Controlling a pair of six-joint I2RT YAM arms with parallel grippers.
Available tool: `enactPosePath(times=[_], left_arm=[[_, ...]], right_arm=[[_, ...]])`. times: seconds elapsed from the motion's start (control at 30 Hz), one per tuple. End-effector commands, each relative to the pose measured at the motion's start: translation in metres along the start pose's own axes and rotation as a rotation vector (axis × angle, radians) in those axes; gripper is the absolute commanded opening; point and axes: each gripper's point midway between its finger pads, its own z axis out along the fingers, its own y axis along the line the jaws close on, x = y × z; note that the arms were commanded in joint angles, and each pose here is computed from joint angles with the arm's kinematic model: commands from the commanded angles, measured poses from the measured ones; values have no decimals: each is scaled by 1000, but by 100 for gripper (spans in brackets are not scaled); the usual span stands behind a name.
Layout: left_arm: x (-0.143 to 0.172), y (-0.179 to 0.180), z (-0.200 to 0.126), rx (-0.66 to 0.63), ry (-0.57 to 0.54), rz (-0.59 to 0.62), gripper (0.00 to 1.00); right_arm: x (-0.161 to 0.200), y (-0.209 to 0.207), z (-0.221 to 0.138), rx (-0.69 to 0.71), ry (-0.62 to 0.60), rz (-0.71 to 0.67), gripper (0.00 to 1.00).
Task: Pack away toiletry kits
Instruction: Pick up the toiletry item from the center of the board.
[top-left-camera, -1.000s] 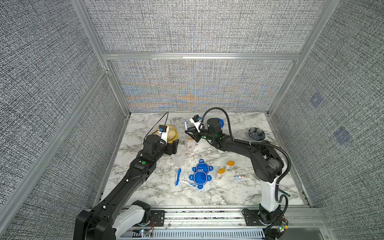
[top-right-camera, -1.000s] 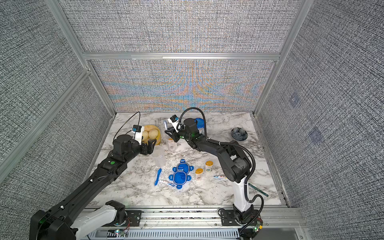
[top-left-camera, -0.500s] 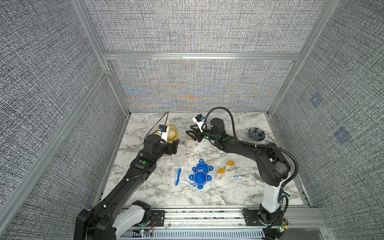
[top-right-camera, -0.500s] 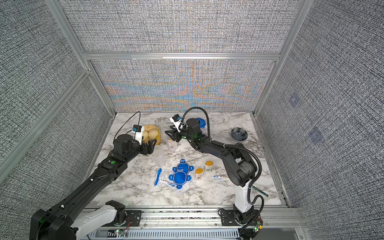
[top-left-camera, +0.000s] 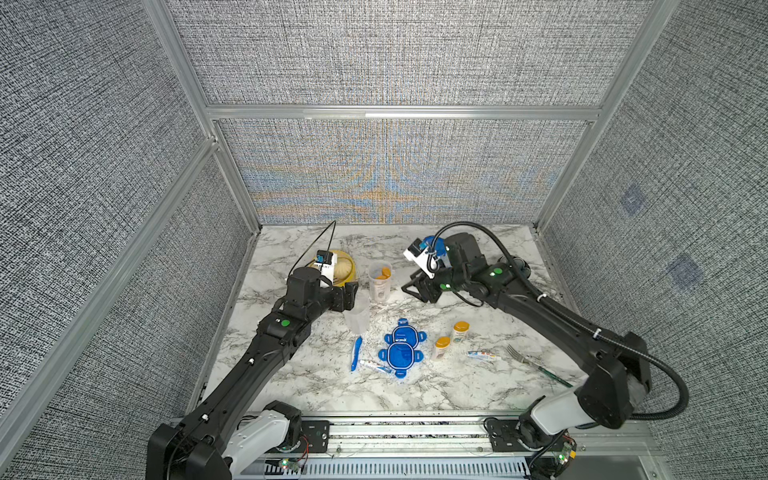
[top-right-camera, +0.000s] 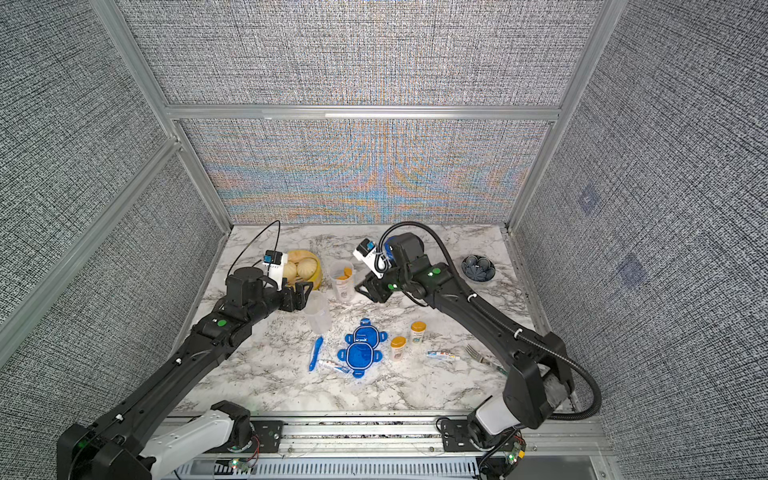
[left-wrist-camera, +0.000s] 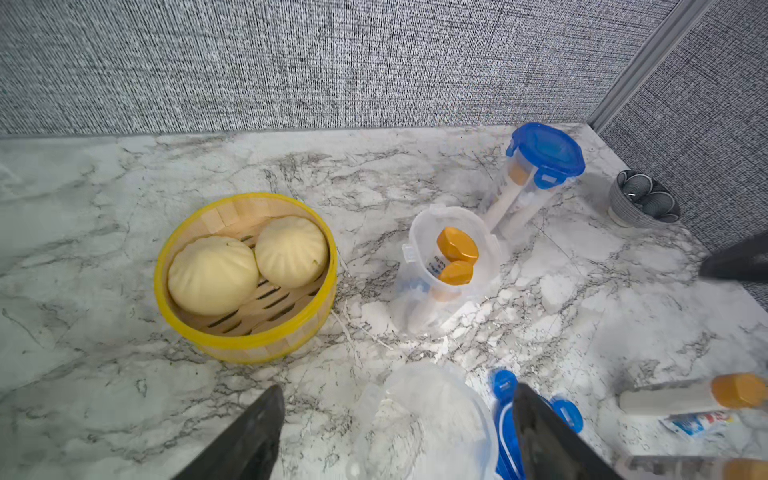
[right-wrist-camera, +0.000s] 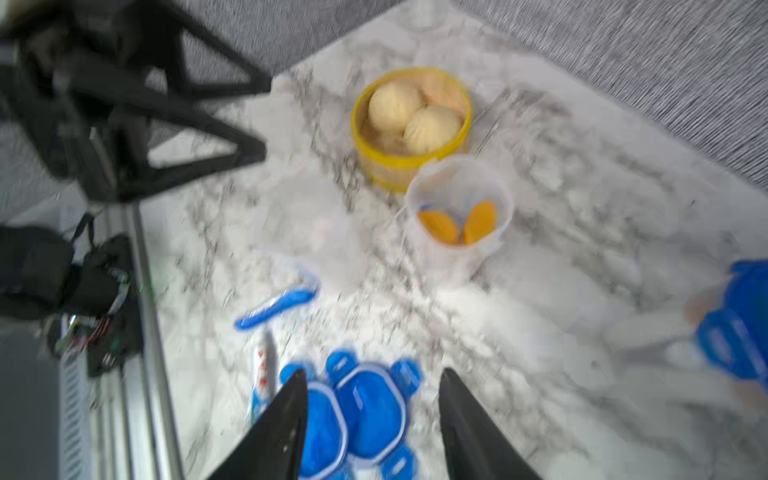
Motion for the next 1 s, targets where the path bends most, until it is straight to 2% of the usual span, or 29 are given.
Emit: enactPosePath(times=[0.0, 0.13, 0.3, 0.43, 0.53, 0.6, 0.73, 0.97], left_arm=[[19, 4, -8, -24, 79, -86, 84], [30, 11, -18, -67, 124, -105, 84], [43, 8, -29, -61, 204, -82, 84], [54, 1, -36, -22, 283, -62, 84], [59, 1, -38, -19, 310, -38, 84], [61, 1, -38, -15, 319, -30, 84], [64, -6, -39, 23, 335, -19, 84], [66, -19, -51, 107, 349, 21, 84]], right_arm=[[47, 31, 1, -79, 154, -33, 51], [75, 68, 23, -128, 253, -70, 50], [105, 106, 50, -185, 364, -107, 46], [134, 123, 67, -191, 465, -148, 45], [147, 135, 79, -204, 482, -184, 45], [150, 138, 87, -207, 487, -191, 44], [156, 134, 103, -141, 509, -216, 37], [160, 124, 115, -74, 507, -230, 36]])
